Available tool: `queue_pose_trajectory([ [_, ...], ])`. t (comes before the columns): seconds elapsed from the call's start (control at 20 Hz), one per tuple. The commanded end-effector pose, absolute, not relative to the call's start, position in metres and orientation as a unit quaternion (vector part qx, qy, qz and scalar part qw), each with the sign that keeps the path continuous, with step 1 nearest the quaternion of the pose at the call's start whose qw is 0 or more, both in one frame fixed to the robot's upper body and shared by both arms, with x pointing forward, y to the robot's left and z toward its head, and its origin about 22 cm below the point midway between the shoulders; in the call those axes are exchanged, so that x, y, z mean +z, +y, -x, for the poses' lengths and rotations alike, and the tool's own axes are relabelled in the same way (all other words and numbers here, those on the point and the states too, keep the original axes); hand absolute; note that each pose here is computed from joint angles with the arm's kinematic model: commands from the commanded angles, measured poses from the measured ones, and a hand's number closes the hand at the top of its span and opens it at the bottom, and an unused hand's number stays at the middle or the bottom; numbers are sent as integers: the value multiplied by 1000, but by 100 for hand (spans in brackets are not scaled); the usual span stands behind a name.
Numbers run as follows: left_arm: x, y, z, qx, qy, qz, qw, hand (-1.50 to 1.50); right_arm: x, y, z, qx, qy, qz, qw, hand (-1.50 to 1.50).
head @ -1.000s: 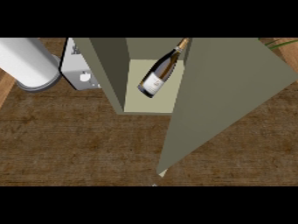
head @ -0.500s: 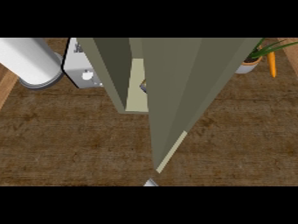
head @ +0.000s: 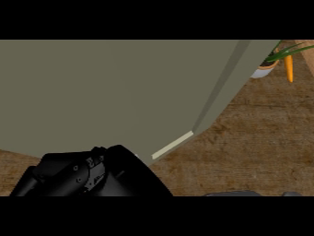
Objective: Pick up the wine, place it into the cabinet and close the cabinet
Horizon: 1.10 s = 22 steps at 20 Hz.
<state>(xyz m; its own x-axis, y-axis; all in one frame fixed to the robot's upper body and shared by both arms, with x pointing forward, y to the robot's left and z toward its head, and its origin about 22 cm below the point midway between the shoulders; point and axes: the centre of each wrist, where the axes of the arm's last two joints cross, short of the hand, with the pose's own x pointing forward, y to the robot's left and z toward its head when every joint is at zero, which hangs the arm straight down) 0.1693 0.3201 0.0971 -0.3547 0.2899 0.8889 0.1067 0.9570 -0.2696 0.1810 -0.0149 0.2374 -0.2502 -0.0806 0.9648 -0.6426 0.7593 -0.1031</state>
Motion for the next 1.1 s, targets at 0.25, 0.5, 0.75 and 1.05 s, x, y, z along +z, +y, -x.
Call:
queue_pose_trajectory([
  [0.25,85,328,-173,90,-820,115,553,-150,288,25,-261,259,-786,-171,535,150],
  [0.5,82,329,-167,83,-822,112,552,-150,274,35,-303,244,-798,-107,540,150],
  [0.75,87,324,-172,85,-823,103,552,-150,265,13,-336,235,-784,-122,562,150],
  [1.05,102,309,-174,83,-824,113,550,-150,252,-2,-373,228,-785,-101,567,150],
])
